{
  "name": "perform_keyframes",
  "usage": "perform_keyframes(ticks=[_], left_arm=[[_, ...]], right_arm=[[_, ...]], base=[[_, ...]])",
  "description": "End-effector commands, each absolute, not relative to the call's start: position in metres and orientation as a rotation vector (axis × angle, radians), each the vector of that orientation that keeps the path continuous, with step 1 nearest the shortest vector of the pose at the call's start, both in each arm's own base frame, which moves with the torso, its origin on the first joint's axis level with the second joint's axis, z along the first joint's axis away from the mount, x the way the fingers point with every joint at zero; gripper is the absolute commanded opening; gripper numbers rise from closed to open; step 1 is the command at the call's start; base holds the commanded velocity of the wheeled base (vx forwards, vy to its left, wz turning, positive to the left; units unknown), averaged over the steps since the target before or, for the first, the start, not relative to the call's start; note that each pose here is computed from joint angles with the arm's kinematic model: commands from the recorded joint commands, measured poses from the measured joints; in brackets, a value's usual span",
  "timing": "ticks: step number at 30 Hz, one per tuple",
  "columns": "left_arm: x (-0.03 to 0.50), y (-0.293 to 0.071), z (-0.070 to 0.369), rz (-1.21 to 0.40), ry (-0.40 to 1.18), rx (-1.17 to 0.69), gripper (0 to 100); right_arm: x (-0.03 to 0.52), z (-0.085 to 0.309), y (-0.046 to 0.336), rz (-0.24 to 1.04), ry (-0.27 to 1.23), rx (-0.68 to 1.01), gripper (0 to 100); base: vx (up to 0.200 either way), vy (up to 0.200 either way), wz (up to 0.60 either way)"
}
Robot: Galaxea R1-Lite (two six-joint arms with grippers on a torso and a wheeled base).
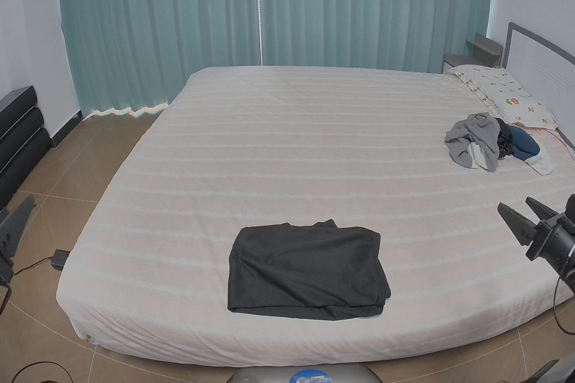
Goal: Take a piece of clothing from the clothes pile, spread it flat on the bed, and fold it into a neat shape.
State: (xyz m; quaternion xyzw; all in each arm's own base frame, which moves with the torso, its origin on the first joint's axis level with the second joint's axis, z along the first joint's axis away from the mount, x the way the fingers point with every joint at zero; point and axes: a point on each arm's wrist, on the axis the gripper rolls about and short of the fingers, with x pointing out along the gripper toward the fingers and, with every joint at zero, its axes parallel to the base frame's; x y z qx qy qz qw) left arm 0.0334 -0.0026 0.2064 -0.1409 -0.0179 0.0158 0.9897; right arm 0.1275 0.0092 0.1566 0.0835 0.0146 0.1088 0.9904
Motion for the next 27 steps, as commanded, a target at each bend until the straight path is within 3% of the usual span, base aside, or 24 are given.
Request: perform_keyframes(ticks=[1,8,15,17,20,27], left_arm=[[-0.005,0.01,0.198,0.091,-0.148,-0.229,100],[-0.034,0.014,0.19,0.228,-0.233,-0.1,100],[-0.047,0.015,0.184,0.257,-0.272,-0.064,100],[-0.054,0.014,0.179,0.286,-0.288,-0.062,100],[-0.054,0.012,0.179,0.314,-0.288,-0.057,100],[-0.067,0.006,0.175,0.337,-0.358,-0.03,100]], right_arm=[[0.091,0.163,0.005,0.202,-0.072,0.135,100],[0.053,0.174,0.007,0.289,-0.092,0.121,100],[0.025,0.177,0.007,0.337,-0.047,0.118,100],[0.001,0.178,0.007,0.437,-0.081,0.065,100],[-0.012,0.181,0.005,0.472,-0.09,0.018,100],[-0.041,0.155,0.0,0.476,-0.065,-0.036,100]], base=[[0.0,0.0,0.0],[0.0,0.0,0.0],[0.0,0.0,0.0],[0.0,0.0,0.0],[0.0,0.0,0.0],[0.0,0.0,0.0]])
